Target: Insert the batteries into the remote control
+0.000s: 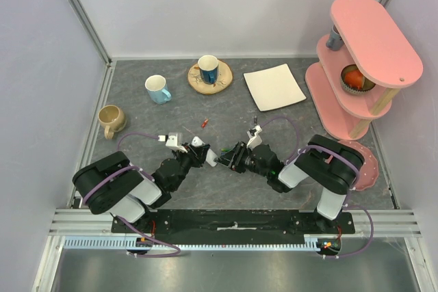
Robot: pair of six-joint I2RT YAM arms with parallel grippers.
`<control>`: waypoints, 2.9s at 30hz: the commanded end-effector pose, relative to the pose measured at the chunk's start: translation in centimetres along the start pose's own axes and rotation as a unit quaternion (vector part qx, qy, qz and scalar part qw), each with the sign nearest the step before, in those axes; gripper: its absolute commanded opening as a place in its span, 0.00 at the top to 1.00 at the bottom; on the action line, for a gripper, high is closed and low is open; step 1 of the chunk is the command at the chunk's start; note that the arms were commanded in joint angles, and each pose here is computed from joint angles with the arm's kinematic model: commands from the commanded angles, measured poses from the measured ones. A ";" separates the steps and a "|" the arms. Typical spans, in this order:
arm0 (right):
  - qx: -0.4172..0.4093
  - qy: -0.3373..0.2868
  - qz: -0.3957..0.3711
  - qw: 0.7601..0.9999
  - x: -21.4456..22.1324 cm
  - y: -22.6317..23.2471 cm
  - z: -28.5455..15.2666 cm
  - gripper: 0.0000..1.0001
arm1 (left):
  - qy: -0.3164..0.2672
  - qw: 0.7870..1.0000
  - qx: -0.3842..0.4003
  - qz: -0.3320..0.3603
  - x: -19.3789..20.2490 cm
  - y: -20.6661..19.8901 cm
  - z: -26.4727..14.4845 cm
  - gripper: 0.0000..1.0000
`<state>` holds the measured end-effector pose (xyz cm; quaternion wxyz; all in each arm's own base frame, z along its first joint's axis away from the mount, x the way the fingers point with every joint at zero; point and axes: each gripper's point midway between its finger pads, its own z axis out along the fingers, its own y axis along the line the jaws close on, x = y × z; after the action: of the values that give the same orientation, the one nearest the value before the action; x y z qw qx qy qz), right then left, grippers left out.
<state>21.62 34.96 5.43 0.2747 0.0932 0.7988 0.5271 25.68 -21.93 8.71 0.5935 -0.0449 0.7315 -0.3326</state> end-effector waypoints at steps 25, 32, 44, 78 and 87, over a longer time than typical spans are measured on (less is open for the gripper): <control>-0.042 -0.004 0.010 0.999 -0.6 1.1 1.1 0.57 | -0.091 0.993 0.055 -0.055 -4.5 -2.5 -1.2 0.98; -0.045 -0.004 0.013 0.999 -0.5 1.1 1.2 0.57 | -0.091 0.993 0.058 -0.056 -4.5 -2.6 -1.2 0.98; -0.054 -0.008 0.012 0.998 -0.9 1.8 1.7 0.58 | -0.087 0.993 0.062 -0.058 -4.4 -2.8 -1.2 0.98; -0.025 -0.011 0.005 1.000 -1.2 -0.2 1.6 0.54 | -0.079 0.993 0.057 -0.070 -3.9 -2.4 -1.6 0.98; -0.034 -0.005 0.001 0.999 -1.1 0.2 1.8 0.55 | -0.075 0.993 0.058 -0.070 -3.7 -2.4 -1.5 0.98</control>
<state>22.50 35.20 4.12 0.2622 0.0979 0.7955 0.5374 25.57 -22.00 8.59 0.5864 -0.0572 0.7332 -0.3395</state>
